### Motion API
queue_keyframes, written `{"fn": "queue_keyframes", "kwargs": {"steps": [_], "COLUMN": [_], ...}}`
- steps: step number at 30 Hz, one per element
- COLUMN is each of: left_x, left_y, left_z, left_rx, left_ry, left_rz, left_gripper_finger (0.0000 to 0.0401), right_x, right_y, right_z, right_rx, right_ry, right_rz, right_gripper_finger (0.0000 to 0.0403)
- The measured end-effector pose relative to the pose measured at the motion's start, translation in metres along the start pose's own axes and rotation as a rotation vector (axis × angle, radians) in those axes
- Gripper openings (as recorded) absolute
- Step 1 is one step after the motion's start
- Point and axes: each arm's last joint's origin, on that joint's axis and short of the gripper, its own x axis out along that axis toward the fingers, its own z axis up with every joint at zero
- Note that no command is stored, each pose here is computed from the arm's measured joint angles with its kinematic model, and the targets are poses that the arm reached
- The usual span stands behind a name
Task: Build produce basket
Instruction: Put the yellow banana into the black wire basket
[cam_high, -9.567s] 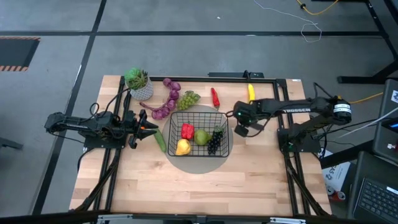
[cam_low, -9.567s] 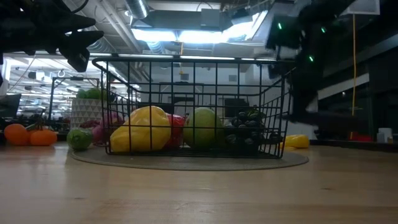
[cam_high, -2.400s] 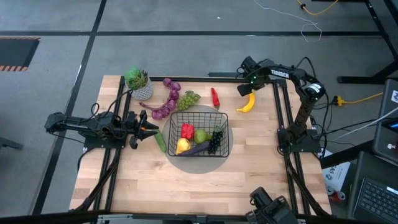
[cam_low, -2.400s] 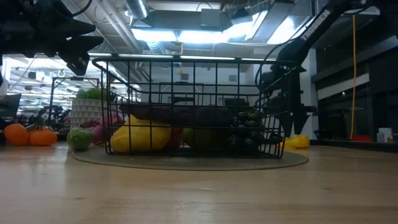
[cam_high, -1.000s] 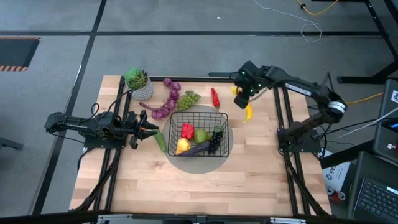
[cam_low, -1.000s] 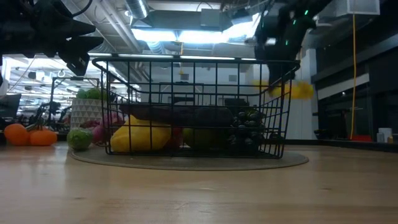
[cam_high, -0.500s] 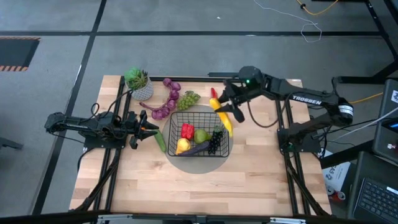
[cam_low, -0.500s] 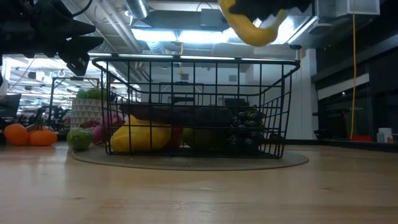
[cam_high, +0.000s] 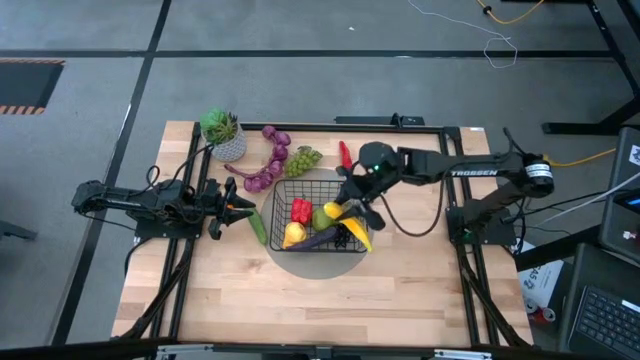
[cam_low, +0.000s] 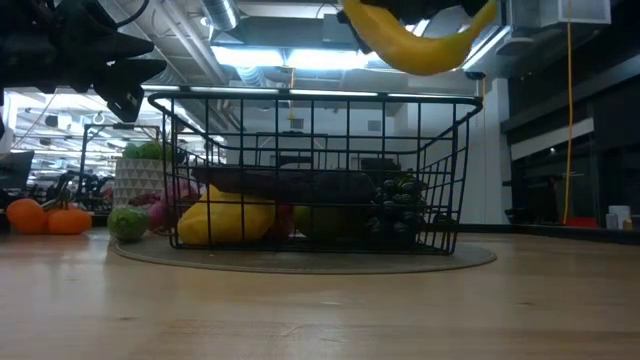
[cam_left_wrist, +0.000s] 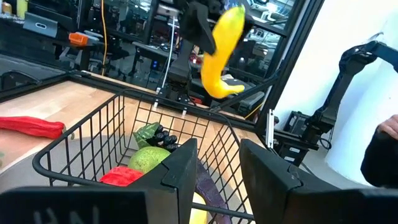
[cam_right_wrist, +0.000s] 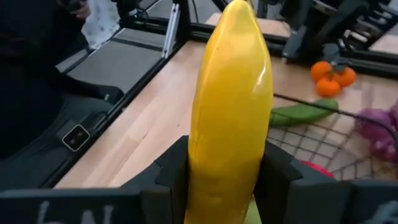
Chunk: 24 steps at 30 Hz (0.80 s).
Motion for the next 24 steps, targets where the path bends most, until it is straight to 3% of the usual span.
{"fn": "queue_keyframes", "kwargs": {"steps": [7,19,24], "left_x": [0.0000,0.0000,0.0000], "left_y": [0.0000,0.0000,0.0000], "left_z": [0.0000,0.0001,0.0000], "left_rx": [0.000,0.000,0.000], "left_ry": [0.000,0.000,0.000], "left_rz": [0.000,0.000,0.000], "left_gripper_finger": [0.0115,0.0115,0.0115], "right_x": [0.0094,0.0096,0.0090], "right_y": [-0.0023,-0.0020,-0.0047], "right_z": [0.0011,0.0010,-0.0004], "right_rx": [-0.022,0.094,0.102], "right_ry": [0.010,0.005,0.027], "right_rz": [-0.154,-0.162,-0.264], "right_gripper_finger": [0.0127,0.0127,0.0134]}}
